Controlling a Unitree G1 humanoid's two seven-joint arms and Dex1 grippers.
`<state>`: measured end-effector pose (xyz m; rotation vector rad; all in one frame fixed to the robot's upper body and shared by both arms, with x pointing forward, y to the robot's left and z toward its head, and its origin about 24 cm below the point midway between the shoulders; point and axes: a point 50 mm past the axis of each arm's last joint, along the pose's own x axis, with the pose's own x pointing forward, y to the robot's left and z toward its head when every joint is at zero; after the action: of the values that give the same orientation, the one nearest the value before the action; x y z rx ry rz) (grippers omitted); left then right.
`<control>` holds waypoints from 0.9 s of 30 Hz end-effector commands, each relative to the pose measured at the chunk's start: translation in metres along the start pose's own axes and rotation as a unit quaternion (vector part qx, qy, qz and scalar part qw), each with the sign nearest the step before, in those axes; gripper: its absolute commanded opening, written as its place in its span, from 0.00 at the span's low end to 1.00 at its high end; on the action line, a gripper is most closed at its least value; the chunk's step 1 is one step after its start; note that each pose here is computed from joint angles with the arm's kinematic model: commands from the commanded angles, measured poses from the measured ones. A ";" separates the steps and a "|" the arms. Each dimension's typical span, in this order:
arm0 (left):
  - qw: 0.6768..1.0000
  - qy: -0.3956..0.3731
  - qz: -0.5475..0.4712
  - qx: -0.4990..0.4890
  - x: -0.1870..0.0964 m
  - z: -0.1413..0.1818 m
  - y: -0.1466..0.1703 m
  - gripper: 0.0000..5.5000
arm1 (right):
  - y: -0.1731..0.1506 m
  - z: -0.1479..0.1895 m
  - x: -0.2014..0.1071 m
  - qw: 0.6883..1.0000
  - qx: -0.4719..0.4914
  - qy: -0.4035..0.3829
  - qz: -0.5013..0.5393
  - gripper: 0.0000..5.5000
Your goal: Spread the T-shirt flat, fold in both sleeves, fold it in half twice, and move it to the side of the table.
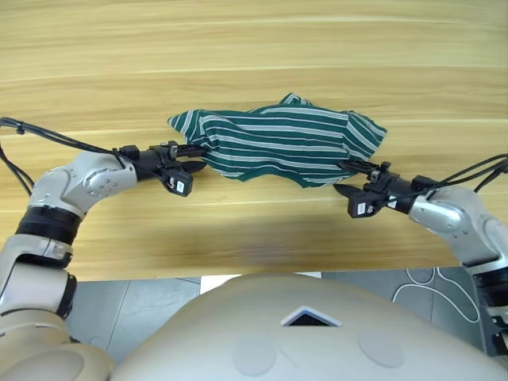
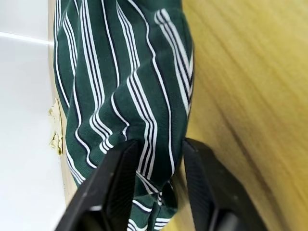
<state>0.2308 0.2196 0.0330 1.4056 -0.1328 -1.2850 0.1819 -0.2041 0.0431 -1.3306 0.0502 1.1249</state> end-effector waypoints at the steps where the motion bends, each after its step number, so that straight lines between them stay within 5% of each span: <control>1: 1.000 0.016 -0.018 0.006 0.003 -0.004 -0.003 0.18 | 0.005 -0.003 0.003 1.000 -0.002 0.009 0.014 0.38; 7: 1.000 -0.008 -0.022 0.006 0.006 0.004 -0.006 0.01 | -0.003 -0.003 0.009 1.000 -0.001 0.008 -0.008 0.18; 13: 1.000 -0.014 -0.015 0.002 0.005 0.005 -0.004 0.00 | -0.005 -0.003 0.010 1.000 0.002 0.007 -0.015 0.00; 27: 0.985 -0.105 0.127 -0.042 -0.033 0.020 0.033 0.00 | -0.025 -0.006 -0.017 0.996 0.013 0.003 -0.089 0.00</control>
<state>0.2221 0.2114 0.0680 1.1556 -0.3519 -1.2361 0.1926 -0.2104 0.0548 -1.2983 0.0049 1.0022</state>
